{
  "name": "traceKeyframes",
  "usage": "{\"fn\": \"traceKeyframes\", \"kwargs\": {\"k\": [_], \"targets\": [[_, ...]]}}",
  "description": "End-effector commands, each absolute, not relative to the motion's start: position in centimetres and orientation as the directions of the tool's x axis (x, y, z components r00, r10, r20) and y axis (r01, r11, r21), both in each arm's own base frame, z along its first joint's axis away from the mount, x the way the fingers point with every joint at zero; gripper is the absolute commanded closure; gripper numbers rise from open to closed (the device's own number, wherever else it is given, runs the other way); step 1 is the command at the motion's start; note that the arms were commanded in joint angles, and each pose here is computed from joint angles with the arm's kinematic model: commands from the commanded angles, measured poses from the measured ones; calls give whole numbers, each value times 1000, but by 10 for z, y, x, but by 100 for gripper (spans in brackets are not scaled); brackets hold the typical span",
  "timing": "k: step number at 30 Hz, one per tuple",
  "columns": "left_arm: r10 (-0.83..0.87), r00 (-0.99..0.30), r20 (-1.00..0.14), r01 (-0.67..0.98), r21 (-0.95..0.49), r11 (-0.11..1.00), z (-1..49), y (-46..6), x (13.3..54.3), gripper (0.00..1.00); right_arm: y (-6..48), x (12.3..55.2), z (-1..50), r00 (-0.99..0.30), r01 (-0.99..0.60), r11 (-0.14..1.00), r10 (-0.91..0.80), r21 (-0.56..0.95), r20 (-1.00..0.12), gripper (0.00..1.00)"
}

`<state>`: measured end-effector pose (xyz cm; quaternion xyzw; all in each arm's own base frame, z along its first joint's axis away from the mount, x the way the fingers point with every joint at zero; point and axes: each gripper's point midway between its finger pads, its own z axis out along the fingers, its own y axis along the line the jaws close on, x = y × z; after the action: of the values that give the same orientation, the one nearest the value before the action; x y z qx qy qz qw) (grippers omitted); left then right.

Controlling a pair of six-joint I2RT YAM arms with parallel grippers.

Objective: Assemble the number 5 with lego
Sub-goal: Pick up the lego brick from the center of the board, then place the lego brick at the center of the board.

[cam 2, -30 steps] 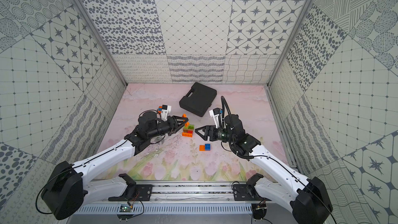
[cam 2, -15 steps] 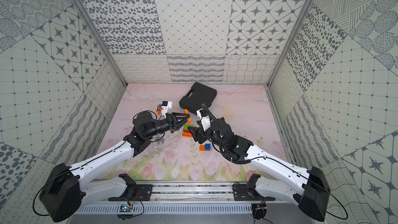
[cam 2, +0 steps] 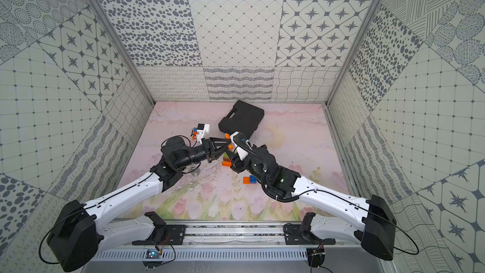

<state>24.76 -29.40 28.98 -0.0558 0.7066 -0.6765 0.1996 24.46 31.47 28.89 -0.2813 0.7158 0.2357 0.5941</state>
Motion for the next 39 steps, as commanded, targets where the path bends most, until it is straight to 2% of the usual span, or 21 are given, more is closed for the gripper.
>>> {"fn": "traceKeyframes", "kwargs": {"k": [1,11,12,14,15,19,21,22,25,28,30,33,39], "targets": [[-333,-911,-243,250,-968,23,307,-296,242,90,319,249,316,-67,-669,743,-63,-2,-996,57],[-342,-911,-229,224,-973,54,294,-294,244,88,321,246,308,-78,-669,743,-70,0,-994,87],[-343,-912,-227,220,-974,58,292,-294,244,88,321,245,306,-81,-670,742,-77,-3,-994,92],[-343,-911,-227,215,-974,75,289,-294,245,84,320,244,302,-87,-670,742,-94,-12,-992,97],[-341,-912,-228,212,-974,84,287,-294,245,77,319,244,300,-89,-672,741,-103,-17,-991,100],[-326,-916,-236,208,-971,119,281,-293,242,44,312,240,288,-97,-672,739,-152,-48,-984,100],[-340,-908,-244,189,-964,185,269,-287,242,29,304,238,272,-101,-665,740,-225,-102,-969,100],[-354,-902,-248,178,-959,220,263,-282,243,24,300,237,263,-99,-667,733,-266,-134,-959,100],[-410,-874,-260,110,-928,355,239,-260,243,18,286,231,227,-104,-681,688,-428,-249,-898,100],[-478,-832,-282,-9,-854,520,214,-225,243,14,278,218,191,-89,-743,577,-589,-340,-804,100],[-542,-795,-272,-153,-775,614,192,-191,241,12,278,206,170,-42,-787,468,-691,-402,-722,100],[-603,-758,-250,-302,-684,664,175,-150,237,11,280,195,147,42,-809,331,-792,-486,-610,100],[-620,-750,-231,-389,-603,696,160,-118,233,11,290,187,103,145,-816,116,-908,-567,-394,100]]}}
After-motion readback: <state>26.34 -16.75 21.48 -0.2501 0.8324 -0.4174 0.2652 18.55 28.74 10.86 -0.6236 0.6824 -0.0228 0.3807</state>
